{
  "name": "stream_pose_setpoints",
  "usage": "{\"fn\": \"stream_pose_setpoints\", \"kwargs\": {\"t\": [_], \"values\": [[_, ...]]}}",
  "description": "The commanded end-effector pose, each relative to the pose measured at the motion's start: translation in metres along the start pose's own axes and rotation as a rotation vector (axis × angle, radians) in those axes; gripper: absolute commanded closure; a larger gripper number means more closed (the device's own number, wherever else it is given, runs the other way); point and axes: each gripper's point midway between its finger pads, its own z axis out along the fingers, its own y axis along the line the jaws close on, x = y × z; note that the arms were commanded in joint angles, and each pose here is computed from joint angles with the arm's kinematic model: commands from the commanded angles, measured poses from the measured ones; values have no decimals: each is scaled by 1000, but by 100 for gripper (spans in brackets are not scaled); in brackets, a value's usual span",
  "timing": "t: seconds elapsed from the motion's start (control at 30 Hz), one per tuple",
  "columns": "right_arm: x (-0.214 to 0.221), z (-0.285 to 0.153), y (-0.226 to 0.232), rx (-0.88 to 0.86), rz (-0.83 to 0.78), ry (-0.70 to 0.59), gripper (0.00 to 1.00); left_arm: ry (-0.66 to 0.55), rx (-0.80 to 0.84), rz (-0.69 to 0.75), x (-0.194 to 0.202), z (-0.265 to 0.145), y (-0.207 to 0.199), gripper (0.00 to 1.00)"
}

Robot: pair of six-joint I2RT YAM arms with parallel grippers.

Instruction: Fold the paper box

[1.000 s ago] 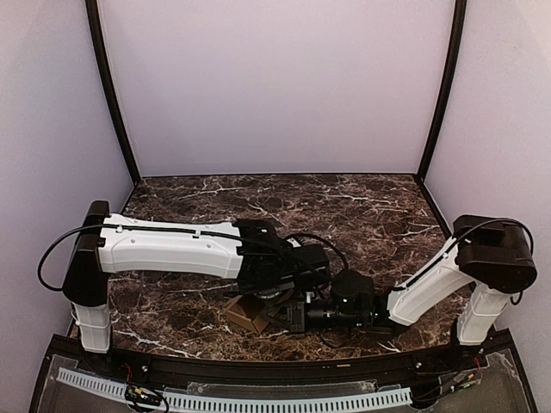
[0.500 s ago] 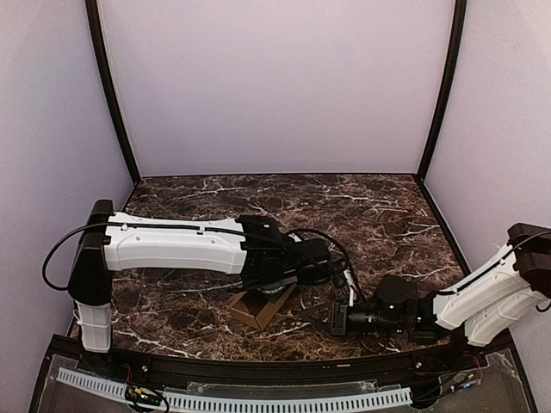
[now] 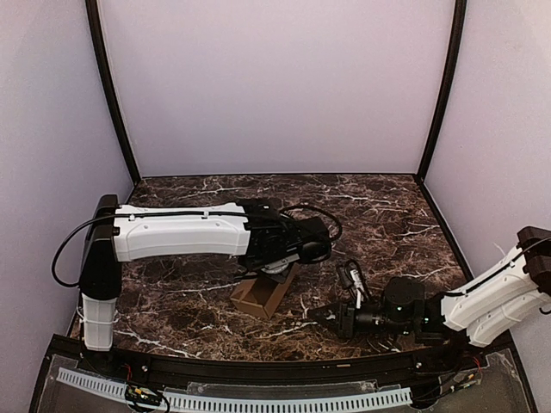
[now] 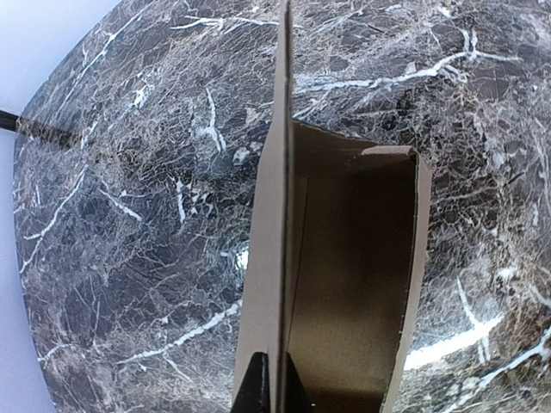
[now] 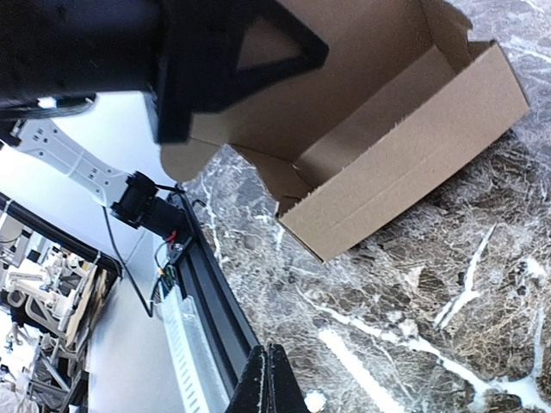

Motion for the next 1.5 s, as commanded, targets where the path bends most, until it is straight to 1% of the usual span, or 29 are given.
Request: {"fn": "stream_pose_setpoints", "kwargs": {"t": [0.0, 0.17, 0.3, 0.43, 0.6, 0.83, 1.47], "values": [[-9, 14, 11, -39, -24, -35, 100, 59, 33, -155, 5, 12, -14, 99], [-13, 30, 16, -94, -19, -31, 100, 72, 72, -188, 3, 11, -22, 99], [-19, 39, 16, -123, -17, -29, 100, 90, 73, -169, 8, 13, -23, 99], [-20, 50, 25, -189, -21, -7, 100, 109, 68, -153, 13, 17, -25, 99], [-12, 59, 25, -282, 42, 13, 100, 111, 53, -150, 12, 13, -20, 99], [-1, 68, 25, -401, 129, 47, 100, 133, 77, -150, 13, 9, -23, 99], [3, 102, 4, -372, 175, 96, 100, 123, 97, -138, 7, 1, -23, 99]]}}
